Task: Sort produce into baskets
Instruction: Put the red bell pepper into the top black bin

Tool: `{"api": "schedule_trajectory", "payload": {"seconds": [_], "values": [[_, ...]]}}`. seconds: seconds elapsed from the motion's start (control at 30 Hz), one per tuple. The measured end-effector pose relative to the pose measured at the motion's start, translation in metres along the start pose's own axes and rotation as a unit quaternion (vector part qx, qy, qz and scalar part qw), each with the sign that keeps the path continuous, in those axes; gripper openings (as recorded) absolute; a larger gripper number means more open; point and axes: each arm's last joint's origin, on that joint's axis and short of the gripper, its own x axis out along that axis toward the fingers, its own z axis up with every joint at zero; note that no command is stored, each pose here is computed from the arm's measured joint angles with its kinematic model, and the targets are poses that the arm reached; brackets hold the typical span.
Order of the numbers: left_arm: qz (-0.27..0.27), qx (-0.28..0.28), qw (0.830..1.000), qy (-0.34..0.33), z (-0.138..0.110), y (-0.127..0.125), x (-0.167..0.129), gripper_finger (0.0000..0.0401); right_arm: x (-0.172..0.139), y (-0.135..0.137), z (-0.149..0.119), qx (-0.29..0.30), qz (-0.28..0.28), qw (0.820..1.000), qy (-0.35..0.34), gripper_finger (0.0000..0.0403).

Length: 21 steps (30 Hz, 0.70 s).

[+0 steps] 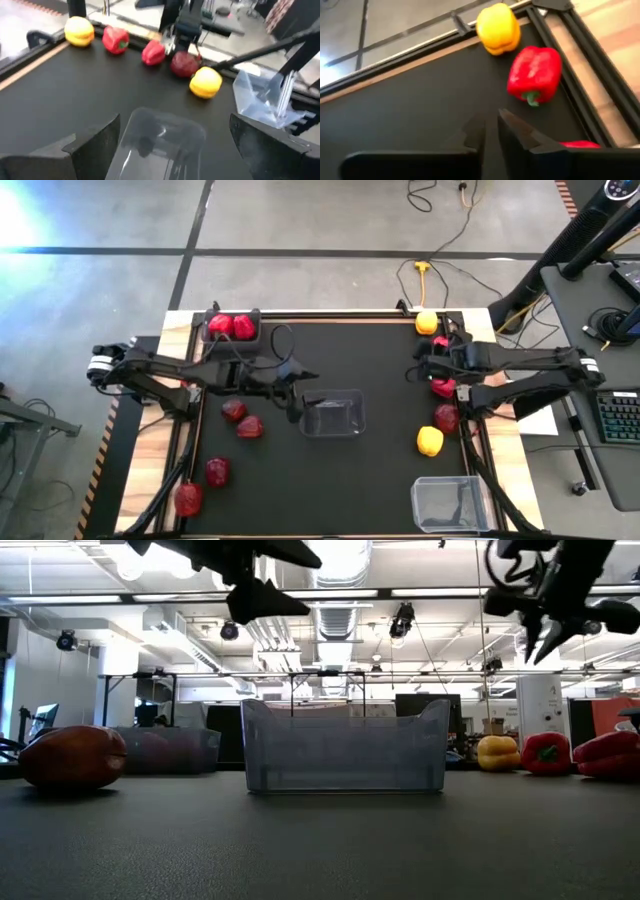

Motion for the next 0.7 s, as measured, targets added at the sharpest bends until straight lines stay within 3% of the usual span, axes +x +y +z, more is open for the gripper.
{"api": "schedule_trajectory", "payload": {"seconds": [0.3, 0.47, 0.57, 0.7], "values": [[-0.011, 0.006, 1.0, 0.026, -0.001, 0.001, -0.008, 0.0341, 0.032, 0.004, 0.028, 0.027, -0.103, 0.994, 0.02, 0.0254], [-0.024, -0.012, 0.999, 0.046, -0.011, 0.002, -0.007, 0.0335, 0.057, 0.009, 0.039, 0.012, -0.142, 0.988, 0.053, 0.0349], [-0.011, -0.019, 0.999, 0.037, -0.013, 0.009, -0.009, 0.0333, 0.077, 0.012, 0.046, 0.003, -0.157, 0.986, 0.059, 0.0379], [0.016, -0.037, 0.999, 0.019, -0.01, 0.025, -0.011, 0.033, 0.104, 0.005, 0.048, 0.028, -0.195, 0.976, 0.094, 0.0385]]}}
